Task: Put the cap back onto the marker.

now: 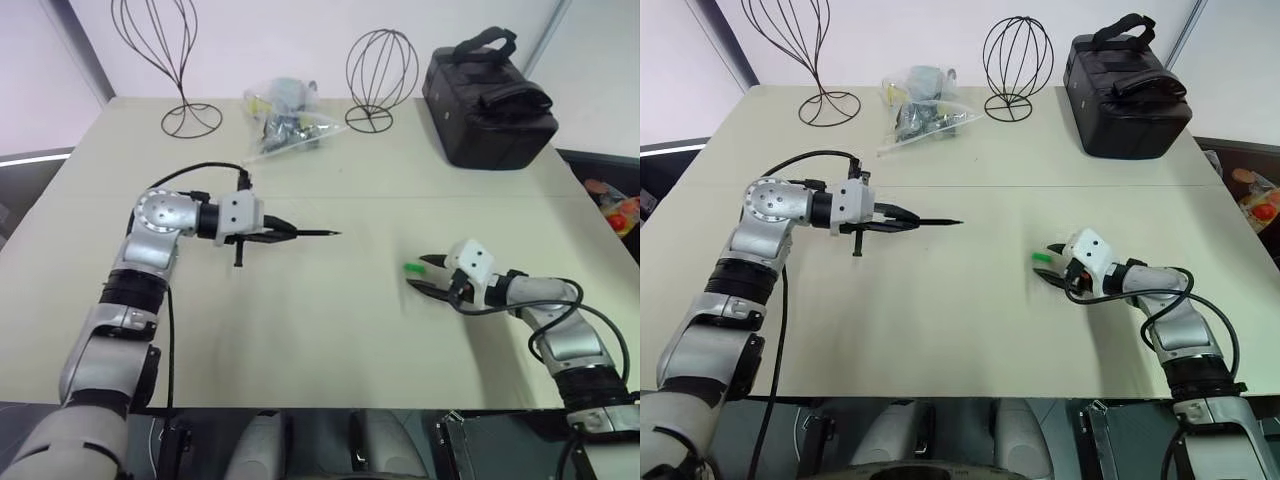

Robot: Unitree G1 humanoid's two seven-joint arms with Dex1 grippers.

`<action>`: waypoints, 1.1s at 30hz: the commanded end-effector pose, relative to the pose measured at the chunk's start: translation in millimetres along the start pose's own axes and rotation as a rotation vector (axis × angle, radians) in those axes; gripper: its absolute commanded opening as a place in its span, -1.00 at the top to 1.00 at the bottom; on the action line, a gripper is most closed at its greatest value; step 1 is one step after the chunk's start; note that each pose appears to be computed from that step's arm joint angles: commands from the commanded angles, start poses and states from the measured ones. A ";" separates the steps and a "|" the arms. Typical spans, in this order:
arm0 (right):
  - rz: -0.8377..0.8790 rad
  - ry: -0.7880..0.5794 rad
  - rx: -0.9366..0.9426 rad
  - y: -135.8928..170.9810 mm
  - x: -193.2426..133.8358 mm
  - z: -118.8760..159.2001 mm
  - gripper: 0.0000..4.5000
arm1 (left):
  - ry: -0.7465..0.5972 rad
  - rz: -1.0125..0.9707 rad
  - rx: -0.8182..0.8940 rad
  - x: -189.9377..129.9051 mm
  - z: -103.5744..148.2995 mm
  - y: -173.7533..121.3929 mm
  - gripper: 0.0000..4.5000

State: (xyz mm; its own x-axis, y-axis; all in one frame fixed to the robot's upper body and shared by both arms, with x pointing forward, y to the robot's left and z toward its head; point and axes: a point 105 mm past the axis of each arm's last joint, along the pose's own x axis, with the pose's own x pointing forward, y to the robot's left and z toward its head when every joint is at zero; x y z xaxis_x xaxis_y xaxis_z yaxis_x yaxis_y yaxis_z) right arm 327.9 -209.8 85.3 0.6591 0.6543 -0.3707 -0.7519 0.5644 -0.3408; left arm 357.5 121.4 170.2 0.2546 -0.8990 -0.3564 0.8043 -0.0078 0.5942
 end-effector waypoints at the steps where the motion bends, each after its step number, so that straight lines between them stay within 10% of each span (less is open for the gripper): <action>1: -0.006 0.010 0.003 -2.3 1.8 -4.2 -0.26 | -0.020 0.041 0.028 -7.1 8.0 6.4 0.99; 8: 0.000 0.020 0.013 -2.6 3.3 -10.1 0.97 | -0.017 0.053 0.025 -8.6 7.6 7.0 1.00; 17: -0.018 0.036 -0.029 -5.5 -1.2 -7.4 0.97 | -0.019 0.044 0.042 -7.9 9.5 8.7 1.00; 33: -0.176 0.076 -0.587 1.8 -13.2 82.8 0.97 | -0.087 0.010 0.202 35.6 12.8 13.8 1.00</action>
State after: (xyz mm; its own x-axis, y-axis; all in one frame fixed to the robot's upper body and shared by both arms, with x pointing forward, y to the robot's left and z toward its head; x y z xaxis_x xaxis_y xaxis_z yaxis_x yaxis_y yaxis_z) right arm 319.9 -183.9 144.1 0.7756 0.5205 -0.3571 -0.5635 0.3160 -0.7633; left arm 370.5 88.6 161.9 0.2088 -0.9272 -0.3109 0.7351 -0.0609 0.6753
